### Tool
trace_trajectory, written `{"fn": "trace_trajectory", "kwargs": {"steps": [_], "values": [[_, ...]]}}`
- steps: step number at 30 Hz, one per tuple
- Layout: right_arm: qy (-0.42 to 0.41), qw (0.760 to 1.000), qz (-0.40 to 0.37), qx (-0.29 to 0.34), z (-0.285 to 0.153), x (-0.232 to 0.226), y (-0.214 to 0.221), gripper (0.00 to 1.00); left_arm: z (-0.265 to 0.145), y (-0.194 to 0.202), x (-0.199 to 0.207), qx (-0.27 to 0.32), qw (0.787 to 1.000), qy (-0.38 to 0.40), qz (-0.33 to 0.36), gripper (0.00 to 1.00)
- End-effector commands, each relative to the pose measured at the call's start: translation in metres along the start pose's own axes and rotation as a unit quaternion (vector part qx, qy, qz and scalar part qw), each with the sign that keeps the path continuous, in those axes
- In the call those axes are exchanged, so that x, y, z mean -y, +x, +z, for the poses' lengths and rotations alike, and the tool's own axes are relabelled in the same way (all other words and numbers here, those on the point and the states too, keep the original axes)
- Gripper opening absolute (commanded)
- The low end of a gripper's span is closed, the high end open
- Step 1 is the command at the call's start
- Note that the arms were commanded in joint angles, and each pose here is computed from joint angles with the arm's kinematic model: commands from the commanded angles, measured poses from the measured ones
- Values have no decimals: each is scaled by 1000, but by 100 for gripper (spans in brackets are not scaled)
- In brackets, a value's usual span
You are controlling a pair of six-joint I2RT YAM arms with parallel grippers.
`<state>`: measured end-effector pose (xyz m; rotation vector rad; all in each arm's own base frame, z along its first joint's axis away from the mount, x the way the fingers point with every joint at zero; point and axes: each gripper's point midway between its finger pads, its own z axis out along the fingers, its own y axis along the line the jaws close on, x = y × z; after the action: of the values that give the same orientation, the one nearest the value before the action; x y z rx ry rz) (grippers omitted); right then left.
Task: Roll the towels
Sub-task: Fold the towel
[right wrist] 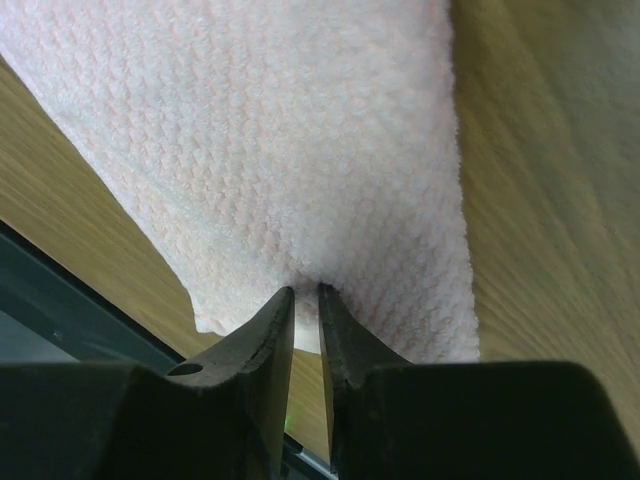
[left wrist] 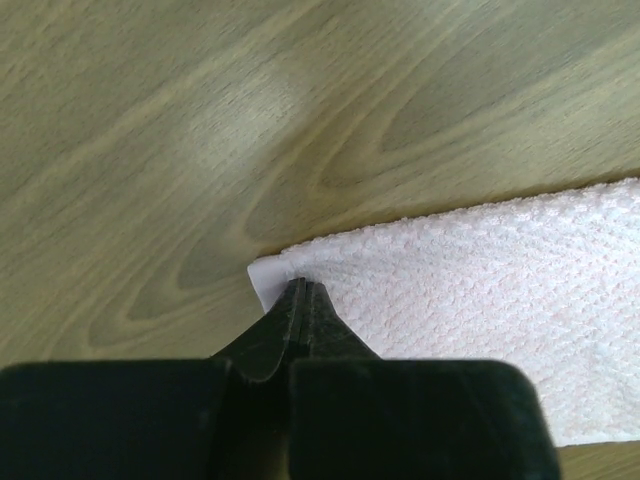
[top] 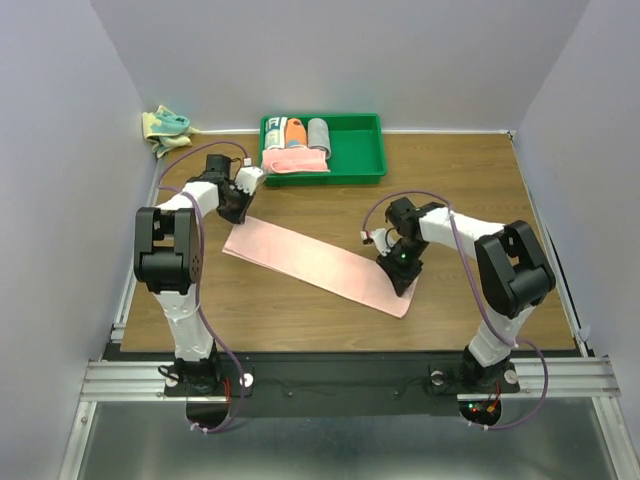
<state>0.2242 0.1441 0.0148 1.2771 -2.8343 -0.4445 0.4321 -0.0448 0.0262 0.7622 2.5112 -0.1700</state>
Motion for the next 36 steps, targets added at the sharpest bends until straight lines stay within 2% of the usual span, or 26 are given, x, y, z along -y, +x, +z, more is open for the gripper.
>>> {"fn": "trace_trajectory", "kwargs": {"steps": [1, 5, 10, 12, 13, 15, 18, 23, 29, 36], "values": [[123, 992, 10, -16, 8, 93, 3, 23, -15, 29, 6, -31, 999, -16, -17, 1], [150, 988, 19, 8, -11, 122, -16, 24, -27, 56, 26, -37, 999, -7, -24, 1], [157, 986, 24, 44, -36, 125, -42, 27, -43, 55, 42, -17, 999, 10, -47, 2], [164, 983, 42, 67, -51, 126, -48, 34, -51, 47, 49, 0, 998, 24, -50, 8], [153, 983, 50, 86, -57, 123, -53, 36, -59, 40, 50, 14, 998, 23, -53, 14], [145, 978, 84, 123, -82, 120, -55, 49, -68, 32, 54, 30, 998, 29, -54, 21], [122, 968, 134, 176, -108, 110, -54, 57, -83, 20, 56, 59, 997, 28, -51, 31], [88, 953, 208, 202, -113, 99, -40, 56, -105, 1, 59, 105, 993, 24, -47, 43], [39, 945, 280, 166, -78, 98, -21, 43, -117, -9, 61, 129, 990, 22, -52, 44], [49, 933, 316, 165, -70, 106, -17, 46, -120, -3, 61, 132, 990, 13, -48, 44]]}}
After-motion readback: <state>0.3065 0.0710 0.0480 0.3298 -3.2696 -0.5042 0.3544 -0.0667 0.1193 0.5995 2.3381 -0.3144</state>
